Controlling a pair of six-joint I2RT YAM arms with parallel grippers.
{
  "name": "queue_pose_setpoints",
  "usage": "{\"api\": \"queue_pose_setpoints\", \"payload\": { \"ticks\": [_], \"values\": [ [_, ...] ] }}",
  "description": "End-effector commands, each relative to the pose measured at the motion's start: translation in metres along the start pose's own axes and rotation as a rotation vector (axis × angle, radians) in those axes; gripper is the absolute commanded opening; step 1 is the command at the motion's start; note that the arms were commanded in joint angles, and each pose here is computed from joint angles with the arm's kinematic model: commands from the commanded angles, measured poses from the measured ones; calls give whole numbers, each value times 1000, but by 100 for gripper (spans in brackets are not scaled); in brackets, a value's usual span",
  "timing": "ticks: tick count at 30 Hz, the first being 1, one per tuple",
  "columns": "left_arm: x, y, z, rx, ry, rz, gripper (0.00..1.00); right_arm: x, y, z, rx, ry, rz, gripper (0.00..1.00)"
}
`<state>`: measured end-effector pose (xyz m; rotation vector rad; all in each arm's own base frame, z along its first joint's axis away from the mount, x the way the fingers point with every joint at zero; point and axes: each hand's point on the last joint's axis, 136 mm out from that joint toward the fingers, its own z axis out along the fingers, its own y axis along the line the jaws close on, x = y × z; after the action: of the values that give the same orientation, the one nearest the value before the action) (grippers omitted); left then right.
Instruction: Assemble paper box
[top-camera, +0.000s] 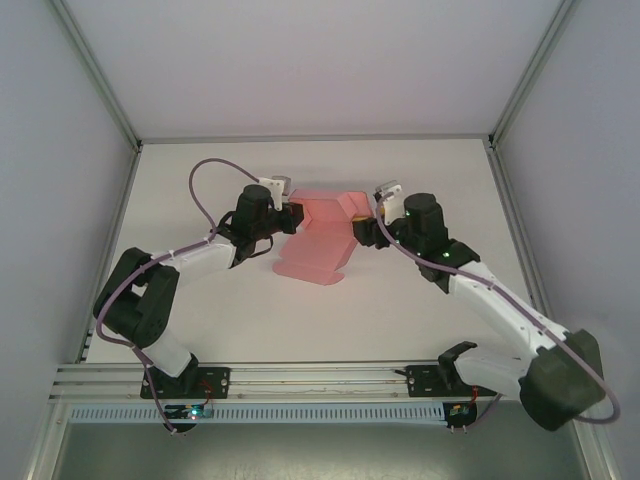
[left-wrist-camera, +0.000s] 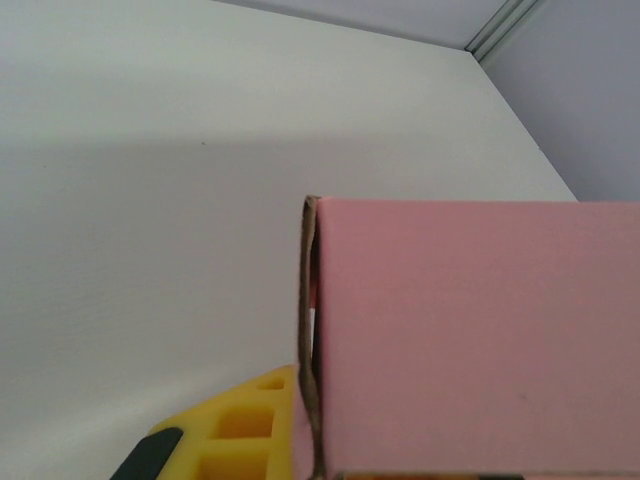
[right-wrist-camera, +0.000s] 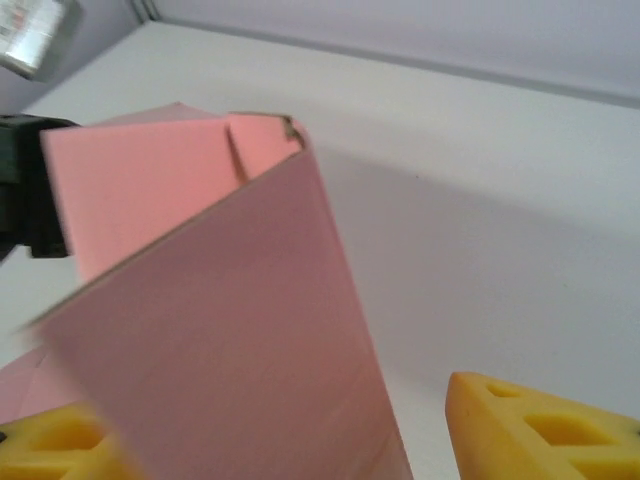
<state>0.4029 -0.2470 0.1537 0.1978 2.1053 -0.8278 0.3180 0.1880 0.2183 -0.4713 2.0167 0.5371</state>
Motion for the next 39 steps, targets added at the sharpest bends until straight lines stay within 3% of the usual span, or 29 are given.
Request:
{"api": "queue_pose_setpoints", "payload": {
  "ticks": [1, 10, 17, 32, 39],
  "values": [
    [-10, -6, -8, 2, -40, 41, 0, -5, 8, -18, -57, -51, -10, 68],
    [-9, -9, -11, 15, -37, 62, 0, -29, -19, -67, 33, -198, 37, 69],
    [-11, -15, -13, 44, -40, 74, 0, -22, -53, -64, 72, -142, 167, 65],
    [-14, -17, -11, 52, -51, 80, 0, 2, -40, -11, -175, 56, 207, 61],
    [-16, -12, -4, 34, -48, 57, 0, 3, -15, 1, -312, 81, 202, 58]
  ]
}}
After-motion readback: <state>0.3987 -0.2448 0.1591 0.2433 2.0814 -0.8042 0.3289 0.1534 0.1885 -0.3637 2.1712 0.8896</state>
